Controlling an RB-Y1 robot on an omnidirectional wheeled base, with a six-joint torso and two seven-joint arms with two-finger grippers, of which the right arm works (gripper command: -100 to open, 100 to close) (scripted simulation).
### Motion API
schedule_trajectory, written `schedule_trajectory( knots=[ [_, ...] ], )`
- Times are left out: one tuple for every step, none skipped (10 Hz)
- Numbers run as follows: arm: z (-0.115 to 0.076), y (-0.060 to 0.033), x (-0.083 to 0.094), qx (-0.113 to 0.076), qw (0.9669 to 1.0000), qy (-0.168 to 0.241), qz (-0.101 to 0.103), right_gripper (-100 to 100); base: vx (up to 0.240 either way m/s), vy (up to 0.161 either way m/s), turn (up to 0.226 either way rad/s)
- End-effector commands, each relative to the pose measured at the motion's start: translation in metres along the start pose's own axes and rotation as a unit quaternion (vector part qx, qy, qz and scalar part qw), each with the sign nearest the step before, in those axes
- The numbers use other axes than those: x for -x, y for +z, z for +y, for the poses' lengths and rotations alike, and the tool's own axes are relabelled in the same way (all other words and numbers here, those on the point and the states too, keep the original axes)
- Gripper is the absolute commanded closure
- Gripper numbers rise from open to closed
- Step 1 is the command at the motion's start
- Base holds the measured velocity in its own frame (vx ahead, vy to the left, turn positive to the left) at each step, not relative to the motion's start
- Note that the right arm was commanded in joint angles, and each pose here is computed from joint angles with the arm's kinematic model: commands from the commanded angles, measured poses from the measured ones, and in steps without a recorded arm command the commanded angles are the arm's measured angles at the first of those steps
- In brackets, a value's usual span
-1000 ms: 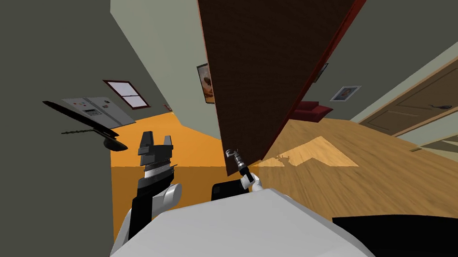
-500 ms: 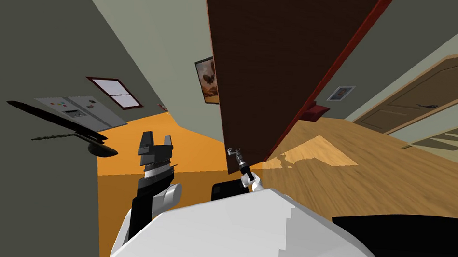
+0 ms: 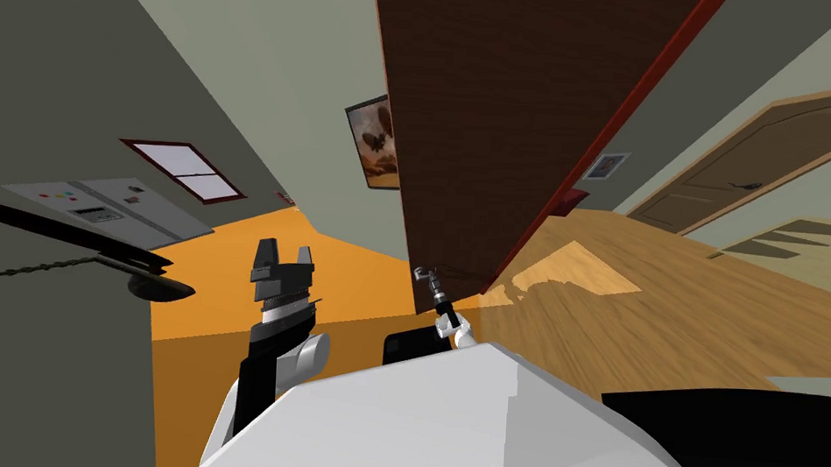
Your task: Push the door open
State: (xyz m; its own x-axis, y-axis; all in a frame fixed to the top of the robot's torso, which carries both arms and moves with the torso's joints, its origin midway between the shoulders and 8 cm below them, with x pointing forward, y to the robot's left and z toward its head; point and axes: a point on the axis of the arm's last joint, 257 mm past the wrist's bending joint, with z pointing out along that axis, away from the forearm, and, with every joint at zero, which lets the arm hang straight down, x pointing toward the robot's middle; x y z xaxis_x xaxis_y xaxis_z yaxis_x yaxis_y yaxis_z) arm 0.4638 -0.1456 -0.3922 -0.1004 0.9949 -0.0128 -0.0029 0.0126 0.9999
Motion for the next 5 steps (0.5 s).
schedule_trajectory(
  knots=[
    [-0.002,-0.0002,0.025,-0.001,0.9998,-0.014,-0.013,100,0.132,0.065,-0.039],
    [-0.002,-0.0001,0.029,-0.001,0.9997,-0.016,-0.016,100,0.168,0.151,-0.078],
    [-0.002,0.0000,0.043,-0.002,0.9994,-0.022,-0.026,100,0.196,0.177,-0.084],
    [-0.002,0.0001,0.050,-0.002,0.9992,-0.023,-0.033,100,0.199,0.129,-0.074],
    [-0.001,0.0003,0.057,-0.001,0.9989,-0.023,-0.040,100,0.200,0.092,-0.047]
  ],
)
